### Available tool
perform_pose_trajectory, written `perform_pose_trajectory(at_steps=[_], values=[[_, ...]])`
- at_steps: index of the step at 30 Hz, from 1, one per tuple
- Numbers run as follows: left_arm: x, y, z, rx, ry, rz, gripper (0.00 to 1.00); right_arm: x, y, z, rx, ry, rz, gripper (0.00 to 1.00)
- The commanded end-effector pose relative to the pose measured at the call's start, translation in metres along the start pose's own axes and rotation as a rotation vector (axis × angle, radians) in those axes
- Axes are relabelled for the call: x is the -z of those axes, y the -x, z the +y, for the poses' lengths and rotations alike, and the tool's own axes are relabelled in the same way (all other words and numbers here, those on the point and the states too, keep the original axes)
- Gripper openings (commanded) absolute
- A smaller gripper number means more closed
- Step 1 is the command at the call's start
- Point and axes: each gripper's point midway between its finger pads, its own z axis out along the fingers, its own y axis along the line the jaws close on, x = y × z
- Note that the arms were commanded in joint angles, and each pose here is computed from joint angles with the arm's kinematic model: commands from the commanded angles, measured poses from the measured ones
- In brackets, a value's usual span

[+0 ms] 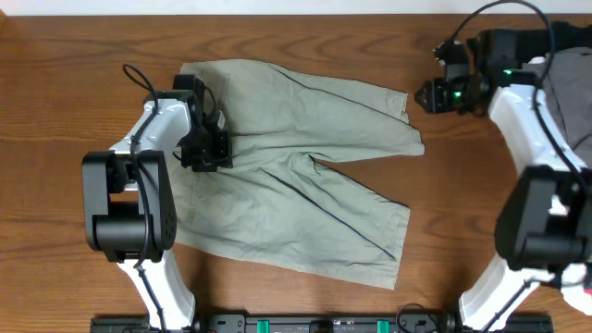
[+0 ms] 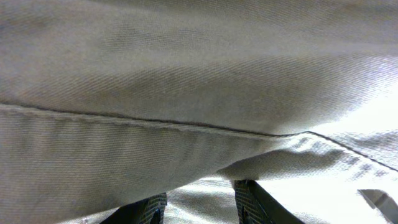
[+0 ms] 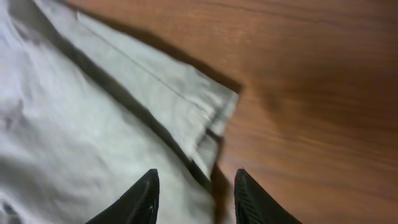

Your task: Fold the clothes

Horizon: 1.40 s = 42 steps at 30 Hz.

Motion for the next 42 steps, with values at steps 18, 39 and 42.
perform_pose_trajectory(at_steps=[18,39,42], values=[[-0.003,-0.001,0.016,0.004,0.061,0.004,0.40,-0.081,-0.015,0.003,-0.243,0.168,0.032,0.43],[-0.003,-0.005,0.016,0.008,0.062,0.021,0.41,-0.046,0.050,0.013,-0.147,0.219,-0.174,0.01],[-0.003,-0.005,0.016,0.008,0.062,0.020,0.41,-0.018,0.074,0.014,-0.115,0.245,-0.257,0.01]])
